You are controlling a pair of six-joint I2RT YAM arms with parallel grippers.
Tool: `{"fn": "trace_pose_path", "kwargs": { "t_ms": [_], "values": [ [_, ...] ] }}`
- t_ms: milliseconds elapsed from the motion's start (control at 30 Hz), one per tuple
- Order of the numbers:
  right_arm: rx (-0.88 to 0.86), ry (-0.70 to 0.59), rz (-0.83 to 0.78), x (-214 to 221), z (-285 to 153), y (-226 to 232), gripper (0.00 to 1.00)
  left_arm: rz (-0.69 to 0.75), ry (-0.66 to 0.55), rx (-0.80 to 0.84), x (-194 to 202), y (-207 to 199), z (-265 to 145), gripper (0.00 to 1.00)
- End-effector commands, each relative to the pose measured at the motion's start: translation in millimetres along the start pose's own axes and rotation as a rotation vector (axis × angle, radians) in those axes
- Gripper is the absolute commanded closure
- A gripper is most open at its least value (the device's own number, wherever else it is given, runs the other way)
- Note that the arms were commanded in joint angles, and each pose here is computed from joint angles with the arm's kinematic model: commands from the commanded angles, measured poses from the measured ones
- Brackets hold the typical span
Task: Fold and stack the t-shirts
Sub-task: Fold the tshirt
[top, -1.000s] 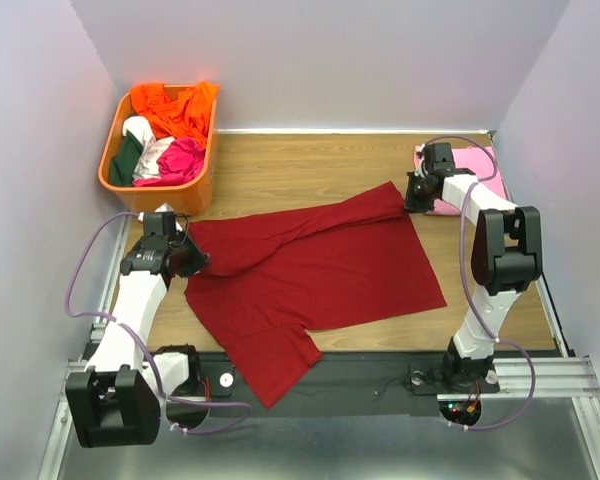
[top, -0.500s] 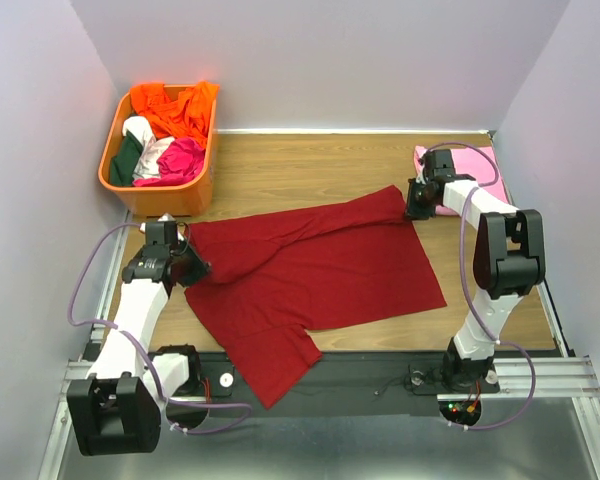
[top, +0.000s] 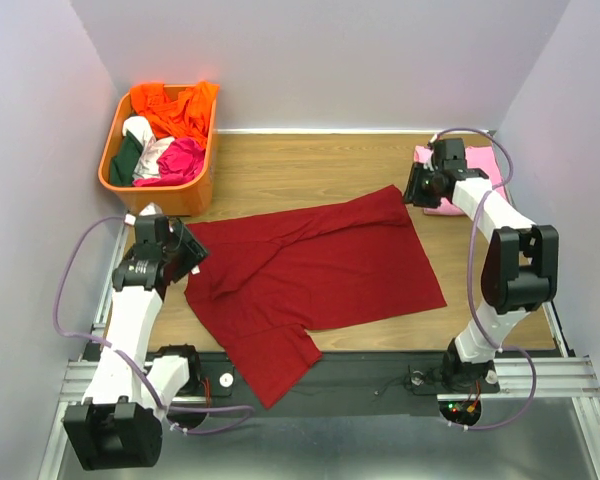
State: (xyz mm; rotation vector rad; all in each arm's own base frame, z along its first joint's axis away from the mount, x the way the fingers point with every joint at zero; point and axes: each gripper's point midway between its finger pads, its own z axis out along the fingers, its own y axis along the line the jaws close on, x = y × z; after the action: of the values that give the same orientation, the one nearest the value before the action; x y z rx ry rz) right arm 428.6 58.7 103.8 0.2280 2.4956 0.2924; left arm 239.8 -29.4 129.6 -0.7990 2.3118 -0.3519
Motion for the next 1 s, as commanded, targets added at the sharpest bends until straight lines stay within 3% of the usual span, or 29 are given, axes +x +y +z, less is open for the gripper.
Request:
{"fn": "trace_pose_path", "kwargs": {
  "t_ms": [0,200,367,633,800,967],
  "values": [
    [-0.134,-0.045,0.021,-27.9,-2.6,33.0,0.55,0.038,-0.146,0.047,-55.4,-30.4,-8.9,0.37],
    [-0.141,-0.008,0.042,-25.6,26.2,32.0,0.64,0.103,-0.012,0.096,-43.6,-70.4,38.6,0.56],
    [-0.089,0.025,0.042,-12.5,47.8,17.6,0.66,0.116,0.079,0.095,-15.3,-78.8,77.5,0.65],
    [0.083,0.091,0.090,26.9,66.8,-39.9,0.69,0.020,0.181,-0.035,28.7,-28.7,123.2,0.75],
    [0.159,0.087,0.201,39.1,48.2,-79.4,0.70,-0.044,0.176,-0.057,33.3,-8.3,125.7,0.78],
    [0.001,-0.020,0.141,-8.1,19.3,-44.5,0.68,-0.003,0.104,0.011,4.7,-32.3,105.3,0.69]
  ]
}}
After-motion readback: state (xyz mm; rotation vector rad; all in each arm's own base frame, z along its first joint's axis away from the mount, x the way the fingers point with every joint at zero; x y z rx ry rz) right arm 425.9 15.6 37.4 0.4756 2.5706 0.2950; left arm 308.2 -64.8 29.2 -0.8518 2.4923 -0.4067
